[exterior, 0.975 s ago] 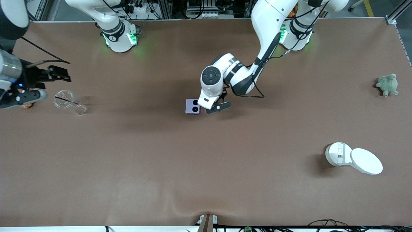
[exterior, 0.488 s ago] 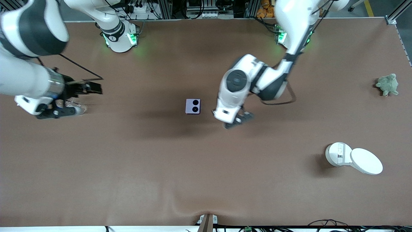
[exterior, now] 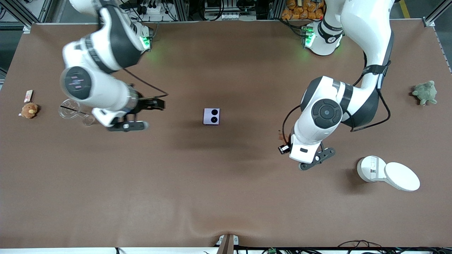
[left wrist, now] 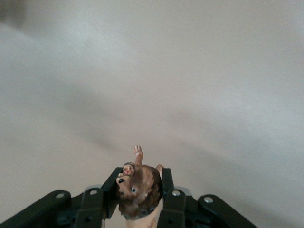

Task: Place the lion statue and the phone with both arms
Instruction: 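Carry the lion toward the white lamp while the right gripper reaches the phone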

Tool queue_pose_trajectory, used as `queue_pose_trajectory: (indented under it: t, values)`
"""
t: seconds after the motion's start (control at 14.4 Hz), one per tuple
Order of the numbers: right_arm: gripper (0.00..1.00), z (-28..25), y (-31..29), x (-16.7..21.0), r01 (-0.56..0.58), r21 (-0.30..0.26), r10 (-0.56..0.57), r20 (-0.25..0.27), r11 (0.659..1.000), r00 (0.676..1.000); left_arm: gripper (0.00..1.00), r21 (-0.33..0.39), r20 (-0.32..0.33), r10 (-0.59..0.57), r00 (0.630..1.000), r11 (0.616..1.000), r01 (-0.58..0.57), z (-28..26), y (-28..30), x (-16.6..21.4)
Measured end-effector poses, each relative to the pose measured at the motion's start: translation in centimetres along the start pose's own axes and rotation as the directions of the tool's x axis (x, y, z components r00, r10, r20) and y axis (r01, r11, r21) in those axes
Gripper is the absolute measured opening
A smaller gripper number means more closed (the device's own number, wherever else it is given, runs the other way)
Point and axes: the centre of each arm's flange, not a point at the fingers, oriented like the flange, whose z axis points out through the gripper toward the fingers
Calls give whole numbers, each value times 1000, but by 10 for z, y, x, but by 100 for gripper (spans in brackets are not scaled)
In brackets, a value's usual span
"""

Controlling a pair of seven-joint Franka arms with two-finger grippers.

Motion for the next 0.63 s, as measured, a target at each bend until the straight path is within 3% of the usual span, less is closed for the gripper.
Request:
queue_pose_trajectory:
  t: [0.35, 0.63]
  values:
    - [100, 78, -61, 2, -25, -6, 24, -70, 1000, 997, 37, 53, 14, 237, 971, 970, -237, 20, -15, 15]
    - [100, 135, -83, -4, -36, -7, 35, -112, 999, 993, 37, 80, 51, 383, 922, 919, -386, 44, -75, 72]
